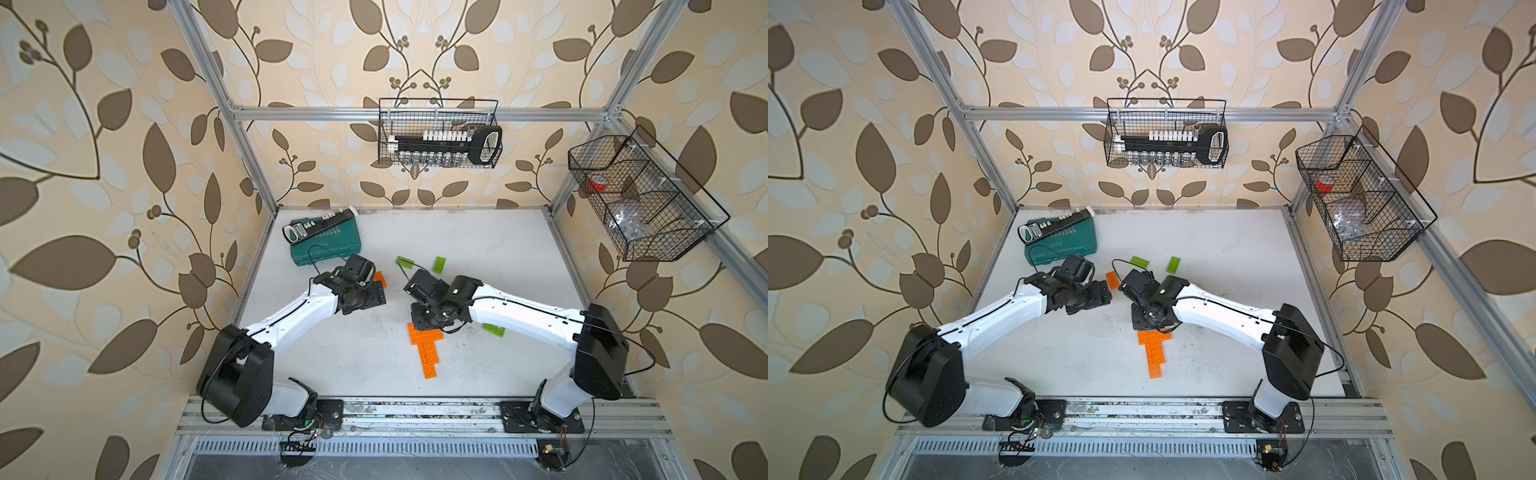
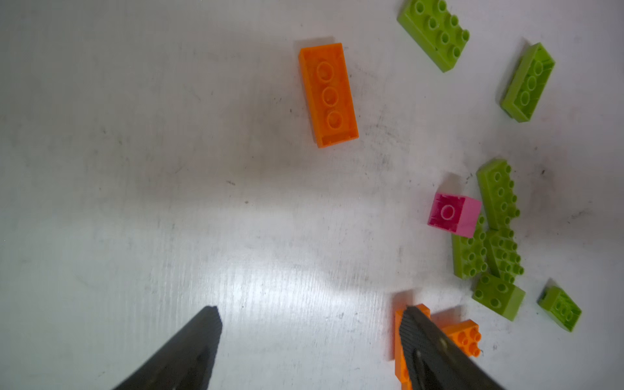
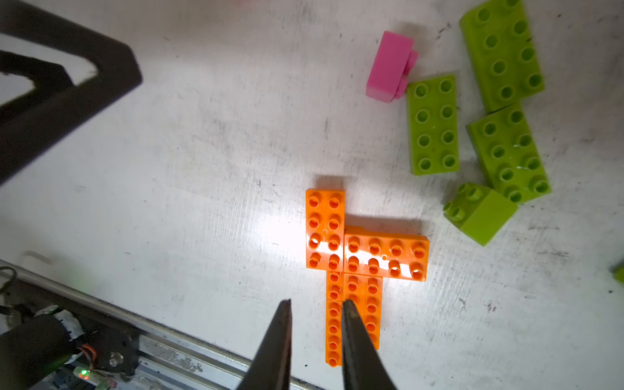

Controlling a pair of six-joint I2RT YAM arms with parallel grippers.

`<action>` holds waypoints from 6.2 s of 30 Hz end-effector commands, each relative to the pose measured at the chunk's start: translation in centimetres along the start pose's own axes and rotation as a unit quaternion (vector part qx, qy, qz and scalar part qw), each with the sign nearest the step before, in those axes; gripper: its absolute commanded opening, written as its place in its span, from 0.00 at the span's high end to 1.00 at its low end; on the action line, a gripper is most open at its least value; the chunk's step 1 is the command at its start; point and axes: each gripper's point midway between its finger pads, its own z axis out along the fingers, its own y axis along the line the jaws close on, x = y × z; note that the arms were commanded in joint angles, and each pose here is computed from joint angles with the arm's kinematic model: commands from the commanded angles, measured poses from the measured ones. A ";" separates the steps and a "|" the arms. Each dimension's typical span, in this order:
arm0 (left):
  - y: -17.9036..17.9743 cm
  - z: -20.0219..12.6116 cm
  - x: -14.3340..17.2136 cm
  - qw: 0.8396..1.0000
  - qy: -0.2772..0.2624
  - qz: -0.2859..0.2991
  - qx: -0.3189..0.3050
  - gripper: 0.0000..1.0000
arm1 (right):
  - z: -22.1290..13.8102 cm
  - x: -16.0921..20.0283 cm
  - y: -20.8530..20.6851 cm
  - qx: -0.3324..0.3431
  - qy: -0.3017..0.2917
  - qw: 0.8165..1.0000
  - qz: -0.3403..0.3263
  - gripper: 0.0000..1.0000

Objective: Assemble a small pinwheel with lego
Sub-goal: Assemble the lego brick with the lego brick, then pick up the lego brick from the center of the board, then place the lego brick at the center of the board.

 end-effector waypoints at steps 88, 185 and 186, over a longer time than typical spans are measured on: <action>-16.3 -25.2 -1.5 0.827 -0.109 0.149 0.532 0.86 | -24.1 -11.7 8.2 -0.594 -0.226 0.771 -0.042 0.11; 5.8 -15.1 -0.5 0.982 -0.120 -0.111 0.090 0.01 | 8.1 9.6 7.9 -0.043 0.111 0.802 -0.586 0.63; 5.9 -15.0 -0.5 0.983 -0.118 -0.112 0.088 0.01 | 7.6 9.0 8.0 -0.039 0.099 0.812 -0.575 0.63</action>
